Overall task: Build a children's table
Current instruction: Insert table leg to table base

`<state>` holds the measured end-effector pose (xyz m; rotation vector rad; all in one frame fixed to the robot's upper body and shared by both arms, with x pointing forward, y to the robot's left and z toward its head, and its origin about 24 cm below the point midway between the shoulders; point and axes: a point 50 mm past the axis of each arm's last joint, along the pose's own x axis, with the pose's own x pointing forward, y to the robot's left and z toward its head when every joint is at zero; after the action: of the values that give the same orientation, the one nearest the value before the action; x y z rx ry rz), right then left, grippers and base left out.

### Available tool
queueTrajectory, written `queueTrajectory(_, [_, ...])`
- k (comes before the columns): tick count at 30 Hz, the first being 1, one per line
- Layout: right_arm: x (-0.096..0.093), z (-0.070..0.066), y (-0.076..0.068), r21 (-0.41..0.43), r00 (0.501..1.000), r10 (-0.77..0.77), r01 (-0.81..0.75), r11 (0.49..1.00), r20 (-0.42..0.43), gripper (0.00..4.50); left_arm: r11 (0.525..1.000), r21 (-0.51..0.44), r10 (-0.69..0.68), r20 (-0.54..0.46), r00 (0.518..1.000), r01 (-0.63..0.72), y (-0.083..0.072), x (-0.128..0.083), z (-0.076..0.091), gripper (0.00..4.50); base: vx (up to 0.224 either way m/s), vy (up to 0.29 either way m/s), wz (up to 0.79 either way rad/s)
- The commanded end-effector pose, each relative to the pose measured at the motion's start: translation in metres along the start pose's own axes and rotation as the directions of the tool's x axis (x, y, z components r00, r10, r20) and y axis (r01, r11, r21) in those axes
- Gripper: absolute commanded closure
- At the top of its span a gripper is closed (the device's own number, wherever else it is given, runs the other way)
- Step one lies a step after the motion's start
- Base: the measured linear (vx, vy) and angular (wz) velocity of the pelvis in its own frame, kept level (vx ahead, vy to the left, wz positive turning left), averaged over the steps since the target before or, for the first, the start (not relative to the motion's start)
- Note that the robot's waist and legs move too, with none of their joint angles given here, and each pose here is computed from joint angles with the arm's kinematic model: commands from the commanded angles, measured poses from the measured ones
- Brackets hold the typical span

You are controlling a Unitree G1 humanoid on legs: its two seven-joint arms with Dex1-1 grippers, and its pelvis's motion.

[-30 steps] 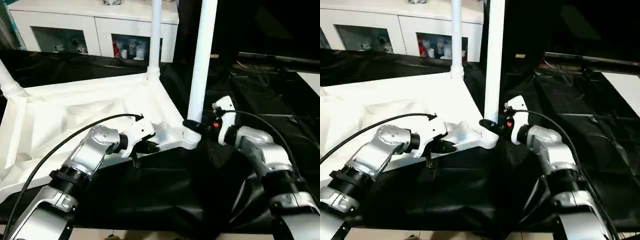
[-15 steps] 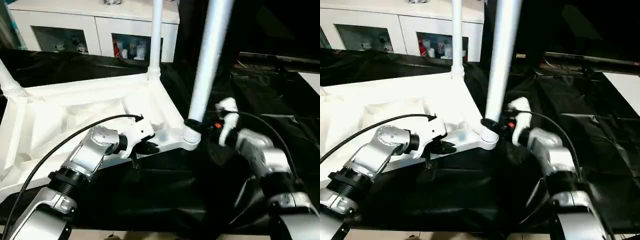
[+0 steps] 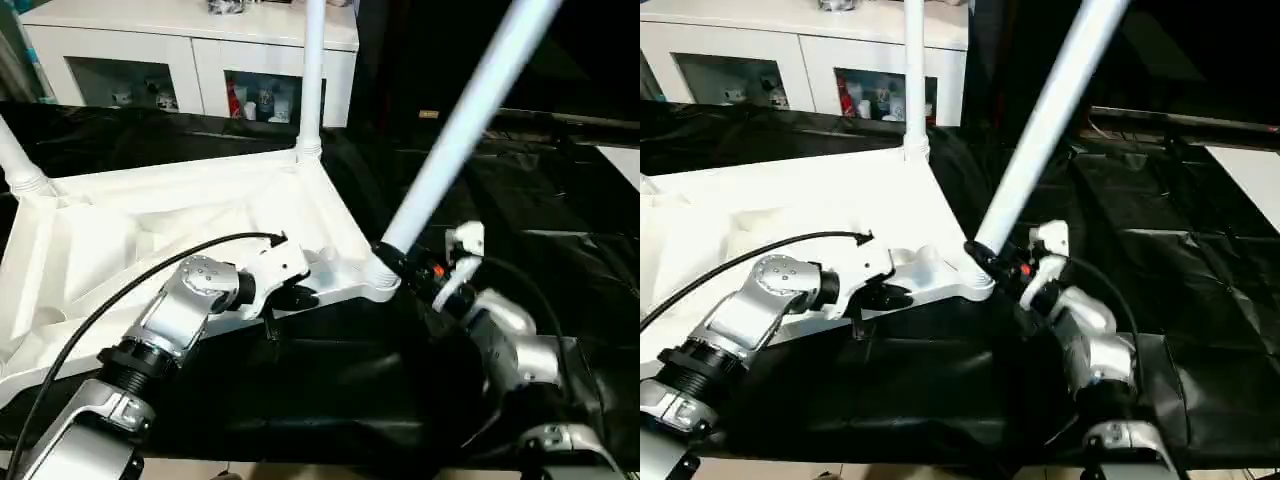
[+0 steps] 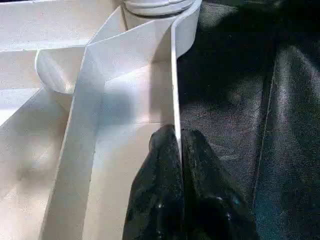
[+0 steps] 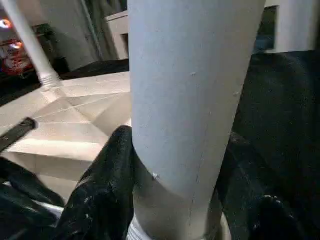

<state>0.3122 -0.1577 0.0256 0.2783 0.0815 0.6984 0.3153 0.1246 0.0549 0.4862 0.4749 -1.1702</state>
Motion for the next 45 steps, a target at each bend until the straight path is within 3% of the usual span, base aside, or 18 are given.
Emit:
queueTrajectory(1, [-0.019, -0.037, 0.000, 0.038, 0.989, -0.033, 0.039, 0.999, -0.144, 2.63, 0.999, 0.018, 0.036, 0.037, 0.999, -0.037, 0.003, 0.000, 0.005, 4.50, 0.000, 0.000, 0.00])
queueTrajectory(9, [-0.029, -0.042, -0.005, 0.006, 0.985, -0.038, 0.040, 0.999, -0.171, 2.63, 0.999, 0.029, 0.024, 0.037, 0.999, -0.025, 0.001, 0.001, 0.005, 4.50, 0.000, 0.000, 0.00])
queueTrajectory(17, [-0.025, -0.040, 0.001, -0.021, 0.932, 0.145, -0.161, 0.987, -0.333, 2.63, 0.999, 0.052, 0.002, 0.023, 1.000, -0.003, 0.002, -0.001, 0.005, 4.50, 0.000, 0.000, 0.00])
queueTrajectory(24, [-0.009, -0.020, 0.000, -0.062, 0.868, 0.262, -0.315, 0.947, -0.422, 2.63, 0.995, 0.094, -0.033, 0.018, 0.999, 0.031, 0.001, -0.003, 0.006, 4.50, 0.000, 0.000, 0.00])
queueTrajectory(33, [-0.011, -0.006, -0.006, -0.028, 0.725, 0.367, -0.468, 0.883, -0.583, 2.63, 0.993, 0.105, -0.056, -0.001, 0.998, 0.056, 0.000, -0.005, 0.003, 4.50, 0.000, 0.000, 0.00])
queueTrajectory(37, [-0.016, -0.003, -0.007, 0.034, 0.621, 0.430, -0.545, 0.838, -0.655, 2.63, 0.984, 0.125, -0.131, 0.030, 0.991, 0.126, -0.005, -0.006, 0.007, 4.50, 0.000, 0.000, 0.00])
queueTrajectory(43, [-0.023, -0.004, -0.003, 0.129, 0.510, 0.508, -0.606, 0.785, -0.694, 2.63, 0.970, 0.135, -0.207, 0.026, 0.978, 0.201, -0.011, -0.006, 0.009, 4.50, 0.000, 0.000, 0.00])
queueTrajectory(45, [-0.025, -0.007, -0.003, 0.137, 0.502, 0.515, -0.610, 0.781, -0.695, 2.63, 0.971, 0.136, -0.204, 0.026, 0.979, 0.199, -0.011, -0.006, 0.008, 4.50, 0.000, 0.000, 0.00])
